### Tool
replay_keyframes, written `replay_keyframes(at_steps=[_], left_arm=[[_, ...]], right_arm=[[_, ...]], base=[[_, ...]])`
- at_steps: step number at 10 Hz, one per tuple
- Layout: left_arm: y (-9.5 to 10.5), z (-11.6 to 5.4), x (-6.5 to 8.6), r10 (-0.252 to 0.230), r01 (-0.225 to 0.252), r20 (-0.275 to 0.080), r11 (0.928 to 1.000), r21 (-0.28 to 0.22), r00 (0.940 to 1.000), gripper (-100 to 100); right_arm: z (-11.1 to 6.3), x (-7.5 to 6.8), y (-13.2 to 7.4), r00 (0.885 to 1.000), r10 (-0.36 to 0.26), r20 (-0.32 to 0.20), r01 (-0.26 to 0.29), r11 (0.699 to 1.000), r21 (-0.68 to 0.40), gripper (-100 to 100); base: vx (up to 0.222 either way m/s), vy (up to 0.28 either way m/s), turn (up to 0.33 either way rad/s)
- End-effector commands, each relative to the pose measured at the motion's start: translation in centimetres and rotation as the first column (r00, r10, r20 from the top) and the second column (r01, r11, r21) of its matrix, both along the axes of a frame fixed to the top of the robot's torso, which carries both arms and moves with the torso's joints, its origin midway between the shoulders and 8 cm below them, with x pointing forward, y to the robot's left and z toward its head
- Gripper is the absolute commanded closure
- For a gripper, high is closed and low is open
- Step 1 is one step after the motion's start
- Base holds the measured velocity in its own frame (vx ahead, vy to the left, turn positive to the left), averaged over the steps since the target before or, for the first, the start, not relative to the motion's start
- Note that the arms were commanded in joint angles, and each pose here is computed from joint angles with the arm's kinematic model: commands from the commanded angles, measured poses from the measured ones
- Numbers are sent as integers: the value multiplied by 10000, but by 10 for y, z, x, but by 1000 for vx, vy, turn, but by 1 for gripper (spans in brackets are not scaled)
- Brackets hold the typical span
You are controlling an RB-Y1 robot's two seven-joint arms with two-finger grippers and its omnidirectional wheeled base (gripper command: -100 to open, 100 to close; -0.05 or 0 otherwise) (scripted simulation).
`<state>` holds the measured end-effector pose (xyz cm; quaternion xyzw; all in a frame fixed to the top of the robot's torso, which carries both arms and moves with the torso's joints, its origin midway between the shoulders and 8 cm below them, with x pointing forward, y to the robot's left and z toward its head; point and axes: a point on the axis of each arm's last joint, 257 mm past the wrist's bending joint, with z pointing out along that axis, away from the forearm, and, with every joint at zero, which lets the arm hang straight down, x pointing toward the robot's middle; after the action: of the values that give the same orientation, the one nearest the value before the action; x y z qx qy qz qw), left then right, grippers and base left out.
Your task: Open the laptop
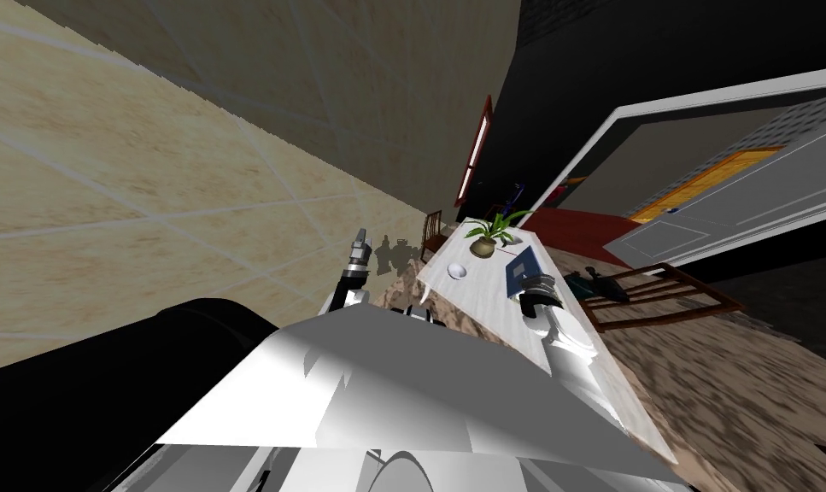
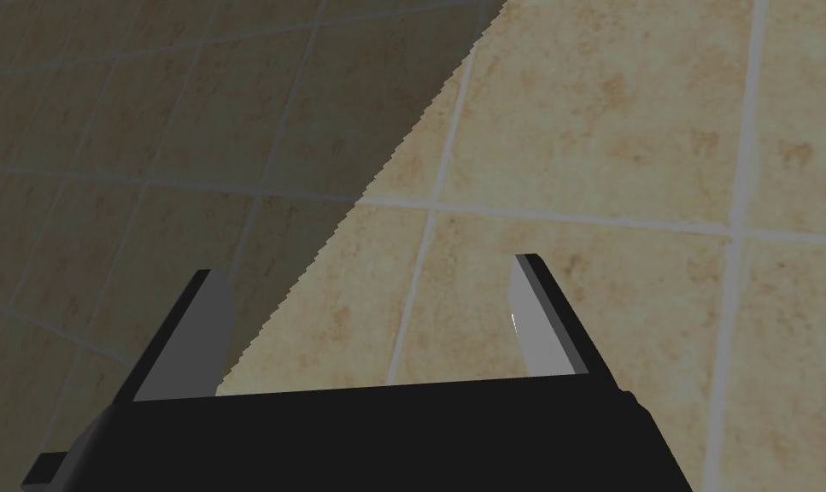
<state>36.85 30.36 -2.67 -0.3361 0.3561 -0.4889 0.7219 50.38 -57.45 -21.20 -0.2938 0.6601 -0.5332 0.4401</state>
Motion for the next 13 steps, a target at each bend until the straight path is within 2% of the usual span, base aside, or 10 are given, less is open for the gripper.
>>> replay_keyframes(at_steps=[1,4,8,9,10,13], left_arm=[[0,0,0,-1,1,2,10000,0,10000,0],[0,0,0,0,0,1,10000,1,10000,0],[0,0,0,1,-1,-1,10000,2,10000,0],[0,0,0,0,0,0,10000,2,10000,0],[0,0,0,1,-1,-2,10000,1,10000,0],[0,0,0,1,-1,-1,10000,2,10000,0]], right_arm=[[1,7,2,9987,17,506,-71,9943,1066,100],[3,15,5,9949,-20,1009,-195,9772,2115,100],[5,24,8,9859,-150,1666,-442,9371,3462,100],[13,26,9,9857,-39,1685,-506,9469,3176,100],[3,26,19,9807,-36,1956,-751,9163,3933,100],[-14,24,37,9730,-55,2310,-1126,8618,4947,100]], base=[[-62,-91,17],[-73,-96,-1],[-60,-86,-28],[-29,-47,-12],[9,-80,-127],[20,-125,-89]])
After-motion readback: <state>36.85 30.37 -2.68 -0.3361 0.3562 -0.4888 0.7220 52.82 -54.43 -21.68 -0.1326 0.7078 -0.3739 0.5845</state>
